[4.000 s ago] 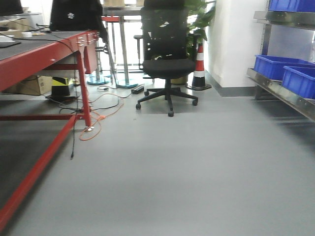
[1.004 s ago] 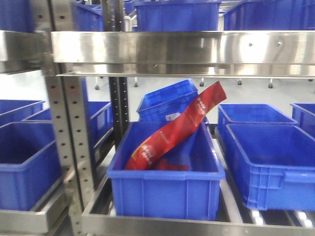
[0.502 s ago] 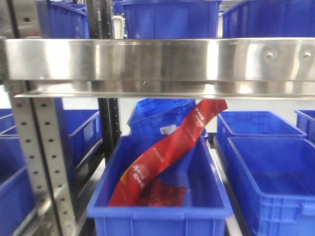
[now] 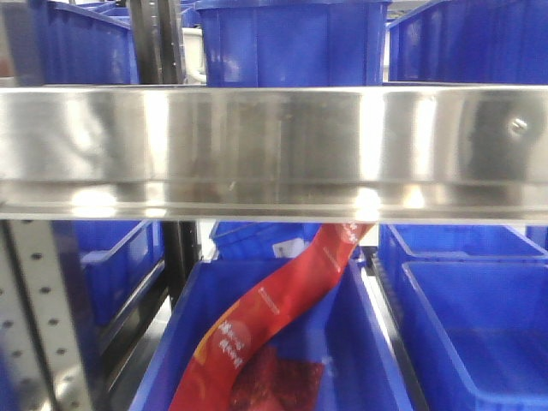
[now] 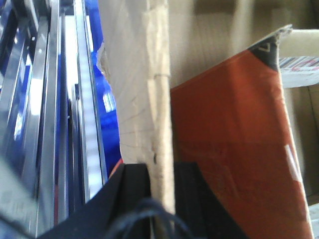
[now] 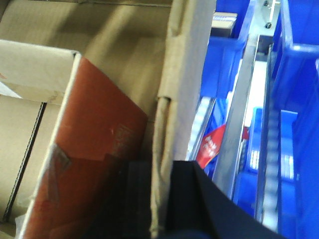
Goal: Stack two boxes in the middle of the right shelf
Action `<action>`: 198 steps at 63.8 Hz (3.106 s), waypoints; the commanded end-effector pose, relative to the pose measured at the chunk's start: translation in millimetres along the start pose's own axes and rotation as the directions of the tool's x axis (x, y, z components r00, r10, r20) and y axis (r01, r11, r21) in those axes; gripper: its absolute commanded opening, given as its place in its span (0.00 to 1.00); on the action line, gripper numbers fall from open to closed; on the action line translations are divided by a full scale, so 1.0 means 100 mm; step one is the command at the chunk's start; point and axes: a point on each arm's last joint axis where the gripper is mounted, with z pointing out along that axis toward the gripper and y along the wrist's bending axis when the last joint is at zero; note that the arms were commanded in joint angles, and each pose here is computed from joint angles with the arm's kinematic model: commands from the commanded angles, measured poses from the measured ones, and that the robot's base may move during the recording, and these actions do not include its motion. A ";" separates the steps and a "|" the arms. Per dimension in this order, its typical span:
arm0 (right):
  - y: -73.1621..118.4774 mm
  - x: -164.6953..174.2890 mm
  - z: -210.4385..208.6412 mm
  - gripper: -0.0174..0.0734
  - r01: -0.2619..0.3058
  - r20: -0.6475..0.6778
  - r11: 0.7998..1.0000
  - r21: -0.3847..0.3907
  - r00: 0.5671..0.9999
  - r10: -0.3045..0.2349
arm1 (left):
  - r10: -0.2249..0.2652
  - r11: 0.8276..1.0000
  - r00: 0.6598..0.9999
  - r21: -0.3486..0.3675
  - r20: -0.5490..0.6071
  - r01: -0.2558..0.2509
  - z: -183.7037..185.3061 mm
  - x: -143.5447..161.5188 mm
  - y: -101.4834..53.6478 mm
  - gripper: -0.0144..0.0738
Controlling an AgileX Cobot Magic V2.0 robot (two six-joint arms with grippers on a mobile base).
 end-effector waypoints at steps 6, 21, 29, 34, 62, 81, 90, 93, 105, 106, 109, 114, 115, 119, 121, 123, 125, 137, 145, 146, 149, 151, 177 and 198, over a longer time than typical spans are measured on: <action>-0.04 -0.07 -0.09 0.02 0.038 0.071 0.998 0.044 0.997 -0.041 | 0.013 0.999 0.997 -0.039 0.073 -0.010 -0.10 -0.06 0.05 0.04; -0.04 -0.07 -0.09 0.02 0.038 0.071 0.998 0.044 0.997 -0.041 | 0.014 0.999 0.997 -0.040 0.073 -0.011 -0.10 -0.06 0.05 0.04; -0.04 -0.07 -0.09 0.02 0.038 0.071 0.998 0.044 0.997 -0.041 | 0.014 0.999 0.997 -0.040 0.073 -0.011 -0.10 -0.06 0.05 0.04; -0.04 -0.07 -0.09 0.02 0.038 0.071 0.998 0.044 0.997 -0.041 | 0.014 0.999 0.997 -0.040 0.073 -0.011 -0.10 -0.06 0.05 0.04; -0.04 -0.07 -0.09 0.02 0.038 0.071 0.998 0.044 0.997 -0.041 | 0.014 0.999 0.997 -0.040 0.073 -0.011 -0.10 -0.06 0.05 0.04; -0.04 -0.07 -0.09 0.02 0.038 0.071 0.998 0.044 0.997 -0.041 | 0.014 0.999 0.997 -0.040 0.073 -0.011 -0.10 -0.06 0.05 0.04; -0.04 -0.07 -0.09 0.02 0.038 0.071 0.998 0.044 0.997 -0.041 | 0.014 0.999 0.997 -0.040 0.073 -0.011 -0.10 -0.06 0.05 0.04; -0.04 -0.07 -0.09 0.02 0.038 0.071 0.998 0.044 0.997 -0.041 | 0.014 0.999 0.997 -0.040 0.073 -0.011 -0.10 -0.06 0.05 0.04; -0.04 -0.07 -0.09 0.02 0.038 0.071 0.998 0.044 0.997 -0.041 | 0.014 0.999 0.997 -0.040 0.073 -0.011 -0.10 -0.06 0.05 0.04; -0.04 -0.07 -0.09 0.02 0.038 0.071 0.998 0.044 0.997 -0.041 | 0.014 0.999 0.997 -0.039 0.077 -0.011 -0.10 -0.07 0.05 0.04; -0.04 -0.07 -0.09 0.02 0.038 0.071 0.998 0.044 0.997 -0.041 | 0.015 0.999 0.996 -0.036 0.093 -0.011 -0.10 -0.08 0.05 0.04; -0.04 -0.08 -0.09 0.02 0.038 0.076 0.998 0.044 0.996 -0.041 | 0.015 0.999 0.994 -0.032 0.111 -0.012 -0.11 -0.10 0.04 0.04; -0.04 -0.08 -0.08 0.02 0.038 0.079 0.998 0.045 0.996 -0.041 | 0.015 0.999 0.994 -0.032 0.112 -0.012 -0.11 -0.10 0.04 0.04; -0.04 -0.09 -0.08 0.02 0.038 0.089 0.998 0.046 0.995 -0.042 | 0.015 0.999 0.994 -0.033 0.107 -0.012 -0.11 -0.09 0.04 0.04; -0.04 -0.08 -0.08 0.02 0.037 0.077 0.998 0.043 0.996 -0.040 | 0.015 0.999 0.995 -0.035 0.097 -0.011 -0.10 -0.08 0.05 0.04; -0.03 -0.06 -0.08 0.02 0.034 0.061 0.999 0.038 0.997 -0.037 | 0.014 0.999 0.997 -0.040 0.075 -0.011 -0.08 -0.07 0.05 0.04; -0.03 -0.05 -0.07 0.02 0.030 0.041 0.999 0.030 0.999 -0.031 | 0.014 0.999 0.999 -0.046 0.046 -0.012 -0.04 -0.05 0.05 0.04; -0.06 0.10 0.14 0.02 0.019 -0.137 1.000 0.015 0.990 -0.017 | 0.026 0.996 0.998 -0.084 -0.064 -0.031 0.37 0.05 0.07 0.04; -0.09 0.20 0.36 0.02 0.004 -0.241 1.000 0.005 0.970 -0.002 | 0.036 0.991 0.987 -0.119 -0.155 -0.055 0.66 0.19 0.11 0.04; -0.10 0.22 0.41 0.02 0.001 -0.253 1.000 0.006 0.967 0.000 | 0.038 0.990 0.985 -0.125 -0.168 -0.060 0.70 0.21 0.11 0.04; -0.12 0.26 0.51 0.02 -0.005 -0.280 1.000 0.005 0.960 0.006 | 0.042 0.988 0.979 -0.139 -0.201 -0.071 0.80 0.27 0.13 0.04; -0.13 0.30 0.57 0.02 -0.009 -0.302 1.000 0.006 0.953 0.010 | 0.047 0.985 0.973 -0.151 -0.227 -0.083 0.88 0.31 0.14 0.04; -0.22 0.49 1.04 0.30 -0.032 -0.415 0.999 0.015 0.909 0.035 | 0.058 0.973 0.937 -0.189 -0.345 -0.130 1.29 0.52 0.20 0.15; -0.21 0.46 0.98 0.79 -0.029 -0.394 0.999 0.014 0.919 0.033 | 0.058 0.974 0.941 -0.187 -0.333 -0.126 1.23 0.50 0.20 0.82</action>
